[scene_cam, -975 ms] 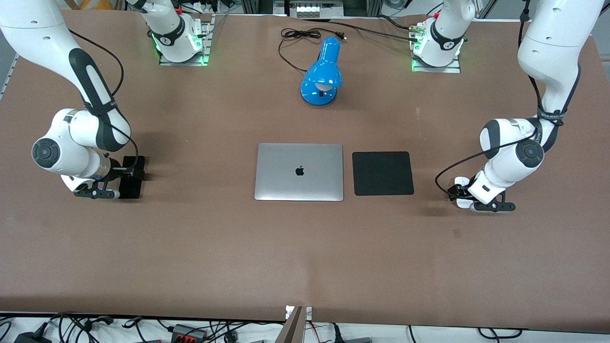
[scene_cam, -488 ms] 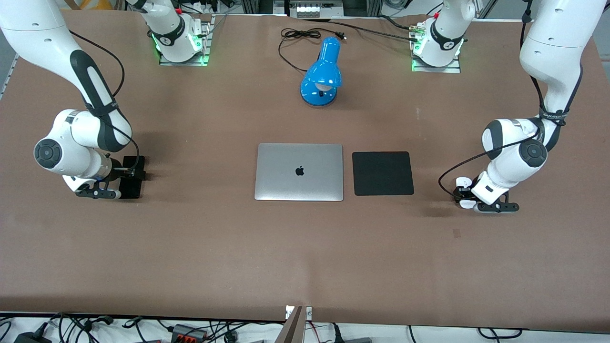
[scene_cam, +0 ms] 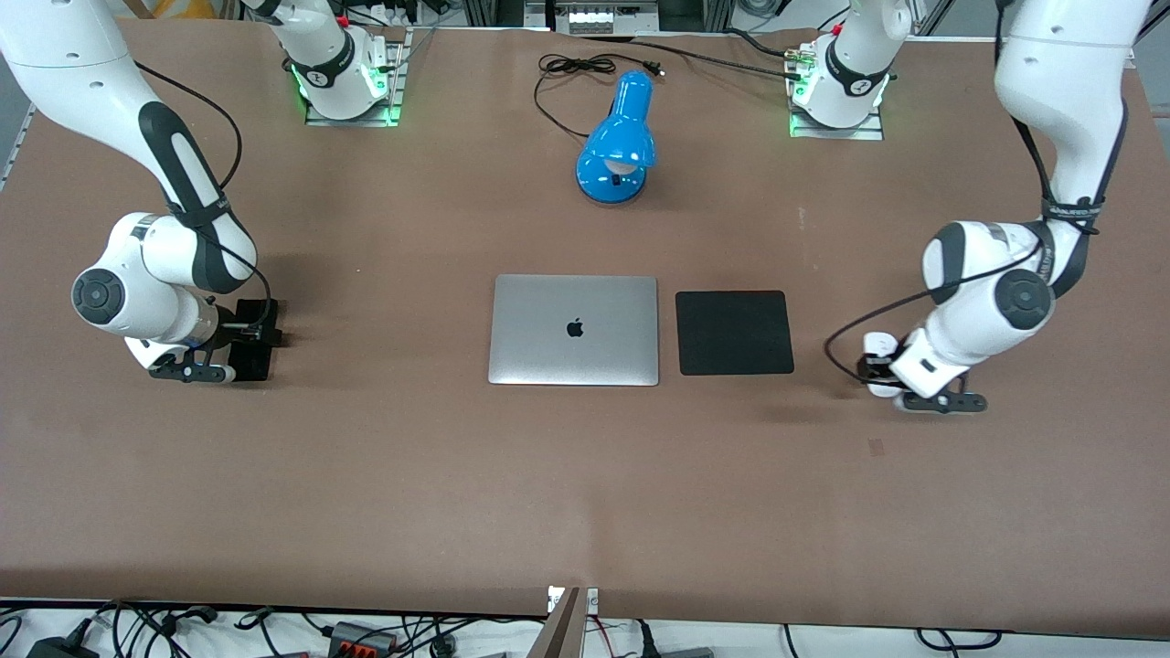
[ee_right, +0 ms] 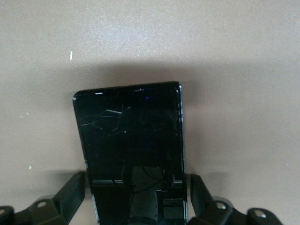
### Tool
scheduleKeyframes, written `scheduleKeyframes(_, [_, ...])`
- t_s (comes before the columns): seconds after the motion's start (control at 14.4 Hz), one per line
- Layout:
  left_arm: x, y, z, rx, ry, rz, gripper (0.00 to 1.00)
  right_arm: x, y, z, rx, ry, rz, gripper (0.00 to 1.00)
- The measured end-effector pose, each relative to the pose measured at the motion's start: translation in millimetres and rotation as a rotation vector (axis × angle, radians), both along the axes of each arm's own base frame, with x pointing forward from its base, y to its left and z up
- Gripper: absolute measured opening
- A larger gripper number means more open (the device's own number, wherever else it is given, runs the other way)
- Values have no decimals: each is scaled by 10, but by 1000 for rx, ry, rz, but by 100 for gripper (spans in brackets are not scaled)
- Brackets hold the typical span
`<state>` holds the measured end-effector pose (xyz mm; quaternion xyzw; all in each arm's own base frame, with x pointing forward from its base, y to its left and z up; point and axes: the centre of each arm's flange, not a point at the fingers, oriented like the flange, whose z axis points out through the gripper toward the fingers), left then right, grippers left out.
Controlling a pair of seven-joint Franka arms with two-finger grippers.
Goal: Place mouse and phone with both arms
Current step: 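Carry the mouse with the left gripper onto the black mouse pad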
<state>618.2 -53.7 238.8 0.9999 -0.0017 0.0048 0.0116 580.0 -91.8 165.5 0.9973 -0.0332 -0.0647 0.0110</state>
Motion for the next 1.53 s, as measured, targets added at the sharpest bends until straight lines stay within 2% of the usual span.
scheduleKeyframes(0.07, [-45, -346, 23, 0, 6, 10, 62, 5, -10, 30, -1, -3, -1, 83])
scheduleKeyframes(0.14, [-113, -691, 9, 0, 13, 32, 62, 7, -10, 48, -1, -4, -1, 80])
scheduleKeyframes(0.35, [-412, -1535, -167, 11, 50, 74, 62, 6, 0, 38, -1, -3, 1, 80])
scheduleKeyframes(0.49, [-553, -1788, -373, 18, 72, 66, 62, 22, 28, 56, 1, -8, 13, 80])
scheduleKeyframes(0.63, [-593, -1839, -563, 10, 65, 83, 62, 83, 176, 182, 3, -6, 45, 80])
scheduleKeyframes(0.84, [-599, -1822, -656, 9, 64, 91, 62, 278, 577, 642, 5, 31, 109, 80])
scheduleKeyframes(0.91, [-596, -1817, -657, 9, 64, 92, 67, 372, 749, 814, 4, 26, 135, 80])
scheduleKeyframes(1.04, [-578, -1807, -645, 8, 57, 95, 85, 498, 1195, 1009, 6, 0, 195, 80])
scheduleKeyframes(1.18, [-523, -1791, -570, 3, 40, 100, 100, 491, 1630, 1008, 8, -6, 180, 80])
scheduleKeyframes(1.39, [-367, -1650, -209, 10, 12, 114, 100, 420, 2185, 778, 6, -4, 118, 80])
scheduleKeyframes(1.53, [-211, -1442, 168, 31, 29, 83, 100, 356, 2540, 579, 7, -12, 59, 80])
